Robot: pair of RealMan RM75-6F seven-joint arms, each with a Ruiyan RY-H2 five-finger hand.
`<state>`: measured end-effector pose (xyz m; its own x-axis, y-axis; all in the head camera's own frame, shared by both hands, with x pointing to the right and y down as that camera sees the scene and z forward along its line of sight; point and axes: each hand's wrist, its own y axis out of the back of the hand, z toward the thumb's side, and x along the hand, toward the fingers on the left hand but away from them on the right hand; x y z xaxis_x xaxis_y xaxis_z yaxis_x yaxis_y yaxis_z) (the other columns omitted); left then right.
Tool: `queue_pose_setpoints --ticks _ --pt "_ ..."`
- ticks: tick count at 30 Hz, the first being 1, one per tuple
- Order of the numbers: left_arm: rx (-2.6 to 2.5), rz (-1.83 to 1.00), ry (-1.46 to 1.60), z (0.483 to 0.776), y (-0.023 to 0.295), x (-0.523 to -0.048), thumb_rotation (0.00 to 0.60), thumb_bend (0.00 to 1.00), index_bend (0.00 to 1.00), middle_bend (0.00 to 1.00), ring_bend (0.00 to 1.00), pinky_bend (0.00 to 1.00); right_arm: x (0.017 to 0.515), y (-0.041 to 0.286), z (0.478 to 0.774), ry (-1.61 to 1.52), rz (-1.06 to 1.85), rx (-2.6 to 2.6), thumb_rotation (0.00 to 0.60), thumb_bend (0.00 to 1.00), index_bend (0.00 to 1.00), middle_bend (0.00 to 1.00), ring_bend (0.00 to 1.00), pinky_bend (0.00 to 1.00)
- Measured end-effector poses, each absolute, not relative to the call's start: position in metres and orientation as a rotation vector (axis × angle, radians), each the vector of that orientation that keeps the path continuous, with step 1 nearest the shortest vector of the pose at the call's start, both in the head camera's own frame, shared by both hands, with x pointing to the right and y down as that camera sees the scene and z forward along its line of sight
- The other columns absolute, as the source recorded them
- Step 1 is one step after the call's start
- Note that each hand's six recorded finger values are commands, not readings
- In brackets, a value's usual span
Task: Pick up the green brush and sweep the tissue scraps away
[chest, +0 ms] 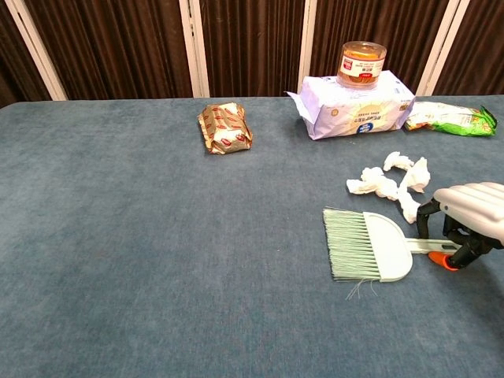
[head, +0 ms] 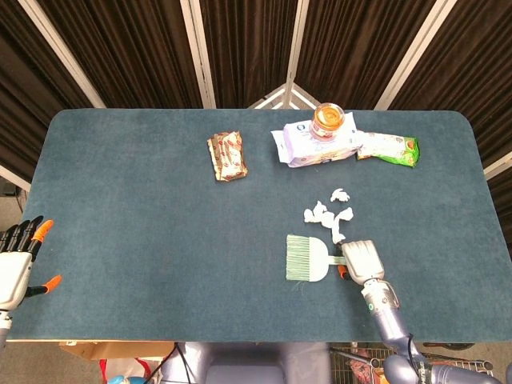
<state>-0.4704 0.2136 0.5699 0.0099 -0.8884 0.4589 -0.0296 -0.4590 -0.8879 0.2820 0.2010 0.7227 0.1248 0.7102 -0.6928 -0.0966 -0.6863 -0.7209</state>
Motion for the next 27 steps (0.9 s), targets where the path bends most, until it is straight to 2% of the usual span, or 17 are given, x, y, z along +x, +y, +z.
queue_pose_setpoints --ticks 7,22,27 --pt "-1.577 -1.536 0.963 0.57 0.214 -0.47 0.6 0.0 0.0 0.0 0.0 0.02 0.281 0.199 0.715 -0.606 1.599 -1.772 0.6 0.51 0.66 0.95 0.98 0.92" --pt "-1.575 -1.523 0.959 0.569 0.214 -0.468 0.6 0.0 0.0 0.0 0.0 0.02 0.271 0.165 0.654 -0.634 1.453 -1.706 0.6 0.53 0.7 0.95 0.98 0.92" --pt "-1.578 -1.526 0.961 0.569 0.214 -0.469 0.6 0.0 0.0 0.0 0.0 0.02 0.262 0.152 0.646 -0.624 1.434 -1.684 0.6 0.54 0.71 0.95 0.98 0.92"
